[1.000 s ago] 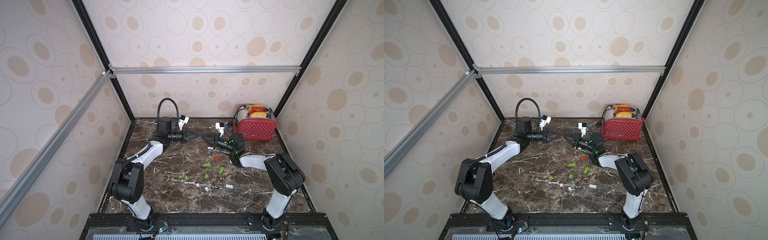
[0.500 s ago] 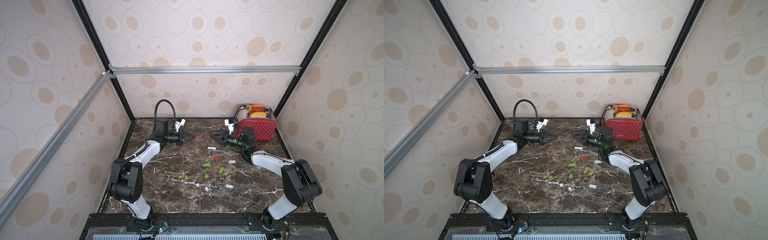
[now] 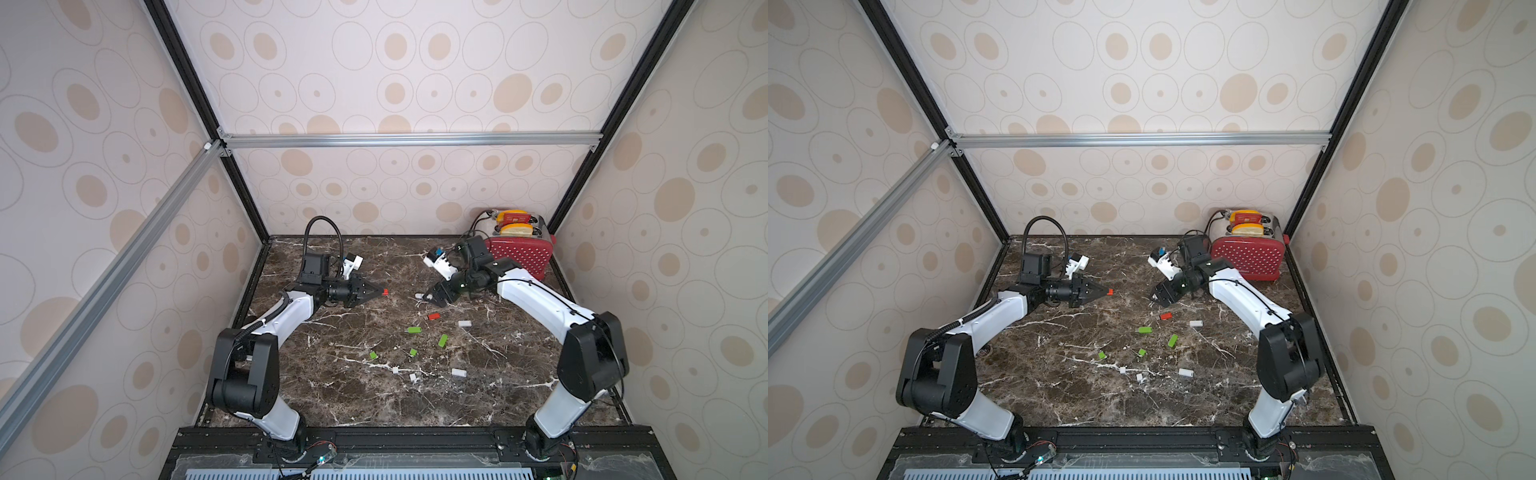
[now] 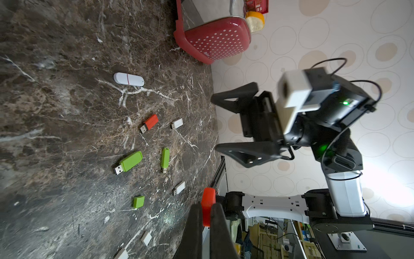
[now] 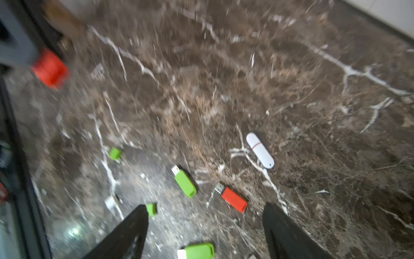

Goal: Close the usb drive cover
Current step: Pick up the USB drive from the center of the board.

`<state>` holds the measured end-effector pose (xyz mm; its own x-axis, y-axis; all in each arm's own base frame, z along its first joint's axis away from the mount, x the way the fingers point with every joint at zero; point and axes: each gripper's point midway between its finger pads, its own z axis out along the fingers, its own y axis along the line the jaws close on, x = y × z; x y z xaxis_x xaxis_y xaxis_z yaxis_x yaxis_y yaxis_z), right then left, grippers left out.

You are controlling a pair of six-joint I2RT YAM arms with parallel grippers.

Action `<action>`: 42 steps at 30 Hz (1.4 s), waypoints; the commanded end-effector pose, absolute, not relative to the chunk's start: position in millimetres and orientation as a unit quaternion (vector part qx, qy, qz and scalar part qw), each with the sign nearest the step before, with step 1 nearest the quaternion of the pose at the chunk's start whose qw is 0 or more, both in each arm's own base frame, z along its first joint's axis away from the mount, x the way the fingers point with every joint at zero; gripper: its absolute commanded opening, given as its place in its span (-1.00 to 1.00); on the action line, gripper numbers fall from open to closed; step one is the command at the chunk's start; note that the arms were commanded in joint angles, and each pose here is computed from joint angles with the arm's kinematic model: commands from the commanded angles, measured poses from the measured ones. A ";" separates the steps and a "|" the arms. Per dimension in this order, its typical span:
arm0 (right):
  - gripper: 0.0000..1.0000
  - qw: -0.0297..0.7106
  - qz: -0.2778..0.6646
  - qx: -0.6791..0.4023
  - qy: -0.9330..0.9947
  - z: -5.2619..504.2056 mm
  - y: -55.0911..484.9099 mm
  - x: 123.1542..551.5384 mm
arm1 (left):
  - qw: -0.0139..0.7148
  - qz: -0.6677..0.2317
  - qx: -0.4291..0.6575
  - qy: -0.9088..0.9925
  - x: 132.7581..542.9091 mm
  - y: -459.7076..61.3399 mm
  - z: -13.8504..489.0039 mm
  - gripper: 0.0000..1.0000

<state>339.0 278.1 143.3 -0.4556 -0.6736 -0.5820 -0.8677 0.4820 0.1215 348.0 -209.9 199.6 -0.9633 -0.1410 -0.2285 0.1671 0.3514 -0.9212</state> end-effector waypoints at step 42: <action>-0.18 0.061 0.072 -0.627 0.773 12.5 257.8 333.5 | 0.091 -0.561 0.004 0.823 335.2 -207.9 163.9 -0.89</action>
